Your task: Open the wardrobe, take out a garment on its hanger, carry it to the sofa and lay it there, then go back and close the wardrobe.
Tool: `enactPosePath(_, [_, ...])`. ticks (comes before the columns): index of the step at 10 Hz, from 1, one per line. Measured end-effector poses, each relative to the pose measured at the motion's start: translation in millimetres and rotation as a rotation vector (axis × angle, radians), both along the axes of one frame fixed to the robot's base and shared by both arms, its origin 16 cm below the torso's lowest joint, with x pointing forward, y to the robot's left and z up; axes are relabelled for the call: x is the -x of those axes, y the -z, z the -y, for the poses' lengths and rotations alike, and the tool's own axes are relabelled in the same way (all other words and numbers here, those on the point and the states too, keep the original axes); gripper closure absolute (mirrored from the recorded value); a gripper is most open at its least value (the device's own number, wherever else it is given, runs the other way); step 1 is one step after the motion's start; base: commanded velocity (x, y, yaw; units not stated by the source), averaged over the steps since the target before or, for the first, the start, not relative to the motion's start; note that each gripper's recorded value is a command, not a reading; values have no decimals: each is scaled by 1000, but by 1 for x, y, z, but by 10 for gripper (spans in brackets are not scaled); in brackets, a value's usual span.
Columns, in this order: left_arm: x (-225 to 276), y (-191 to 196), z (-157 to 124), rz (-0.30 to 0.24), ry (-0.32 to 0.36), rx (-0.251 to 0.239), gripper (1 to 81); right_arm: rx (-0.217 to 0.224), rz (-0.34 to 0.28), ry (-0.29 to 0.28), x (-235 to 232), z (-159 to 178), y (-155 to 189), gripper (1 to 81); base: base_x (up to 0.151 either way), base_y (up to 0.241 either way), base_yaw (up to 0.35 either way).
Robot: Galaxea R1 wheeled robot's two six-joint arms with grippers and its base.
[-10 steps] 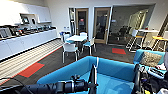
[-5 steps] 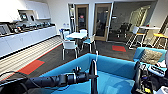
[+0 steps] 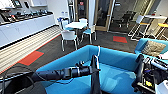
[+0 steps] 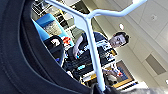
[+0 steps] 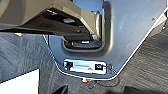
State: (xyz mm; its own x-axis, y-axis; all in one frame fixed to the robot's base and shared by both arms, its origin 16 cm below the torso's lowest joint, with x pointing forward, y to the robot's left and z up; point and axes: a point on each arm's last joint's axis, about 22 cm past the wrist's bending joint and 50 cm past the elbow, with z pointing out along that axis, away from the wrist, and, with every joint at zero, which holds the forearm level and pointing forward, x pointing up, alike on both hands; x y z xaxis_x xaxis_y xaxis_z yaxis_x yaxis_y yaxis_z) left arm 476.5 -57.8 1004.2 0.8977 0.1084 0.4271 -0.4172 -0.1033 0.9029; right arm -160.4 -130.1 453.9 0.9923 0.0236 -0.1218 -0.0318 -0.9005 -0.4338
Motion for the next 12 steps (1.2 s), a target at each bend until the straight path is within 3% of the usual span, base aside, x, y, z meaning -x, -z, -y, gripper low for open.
enactPosePath(2, [-8,-17,17,1,15,25,811,-1,7,2,-4,0,1,10,0,0,0])
enactPosePath(3, [-22,-20,11,1,-5,33,811,-1,7,2,-4,0,1,10,0,0,0])
enactPosePath(5, [-62,-1,-28,-30,-106,3,811,-4,5,1,-6,-4,1,10,0,0,0])
enactPosePath(7, [-93,2,-60,-43,-175,7,811,-9,10,1,-11,-8,2,10,0,0,0])
enactPosePath(10, [-129,-37,-69,-1,-204,49,811,-8,7,1,-10,-8,2,10,0,0,0])
enactPosePath(12, [-137,-36,-75,-1,-222,43,811,-8,6,1,-10,-8,2,10,0,0,0])
